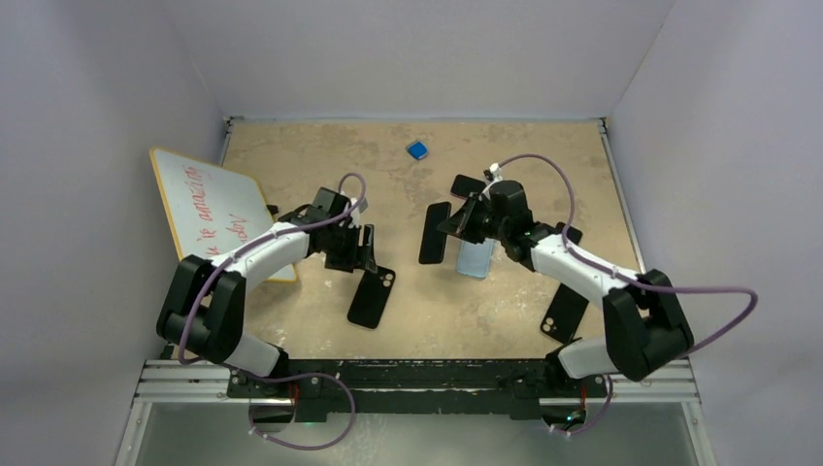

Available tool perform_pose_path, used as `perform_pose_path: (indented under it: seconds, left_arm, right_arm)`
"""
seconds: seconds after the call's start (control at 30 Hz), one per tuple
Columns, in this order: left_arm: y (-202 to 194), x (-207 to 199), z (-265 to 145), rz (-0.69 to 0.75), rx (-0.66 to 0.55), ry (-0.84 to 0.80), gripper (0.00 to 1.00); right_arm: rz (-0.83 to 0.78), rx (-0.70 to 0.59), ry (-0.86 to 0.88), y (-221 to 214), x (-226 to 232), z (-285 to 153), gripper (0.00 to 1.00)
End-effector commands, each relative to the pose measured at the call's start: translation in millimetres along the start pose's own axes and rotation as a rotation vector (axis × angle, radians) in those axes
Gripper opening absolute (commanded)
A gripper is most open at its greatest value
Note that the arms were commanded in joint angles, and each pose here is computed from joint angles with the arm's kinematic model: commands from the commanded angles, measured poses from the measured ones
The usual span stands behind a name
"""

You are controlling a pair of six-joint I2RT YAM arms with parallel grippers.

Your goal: Put the phone into the phone case

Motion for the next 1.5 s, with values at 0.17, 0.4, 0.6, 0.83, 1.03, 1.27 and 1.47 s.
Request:
perform_pose_path:
  seconds: [0.17, 0.4, 0.6, 0.83, 1.03, 1.27, 1.47]
  left_arm:
    - [-18, 4, 18, 0.052, 0.045, 0.132, 0.45]
    - [-27, 3, 31, 0.081, 0.08, 0.192, 0.29]
    - [-17, -9, 33, 0.043, 0.022, 0.153, 0.0]
    - [4, -25, 35, -0.113, -0.104, 0.096, 0.0]
    - [16, -35, 42, -0.258, -0.186, 0.031, 0.0]
    - [17, -48, 45, -0.306, -0.193, -0.065, 0.1]
    - [20, -66, 27, -0.276, -0.262, -0.214, 0.59]
  right_arm:
    - [-0.155, -0.022, 0.144, -7, 26, -47, 0.0]
    - [-0.167, -0.046, 0.14, -11, 23, -63, 0.0]
    - [-0.171, -0.04, 0.135, -18, 16, -74, 0.0]
    - [-0.103, 0.006, 0.174, -33, 11, -73, 0.0]
    - [-0.085, 0.042, 0.217, -36, 18, -63, 0.0]
    - [-0.124, 0.047, 0.222, -43, 6, -61, 0.0]
    - [-0.115, 0.084, 0.226, -50, 0, -53, 0.0]
Point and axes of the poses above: each gripper's point midway between its finger pads, its own z axis out along the fingers, its own x axis along the line the jaws close on, y = z × x, the point moved 3 cm from there along -z, back along the fingers, and after that the axes turned 8 degrees about z, right-handed, at the moved point
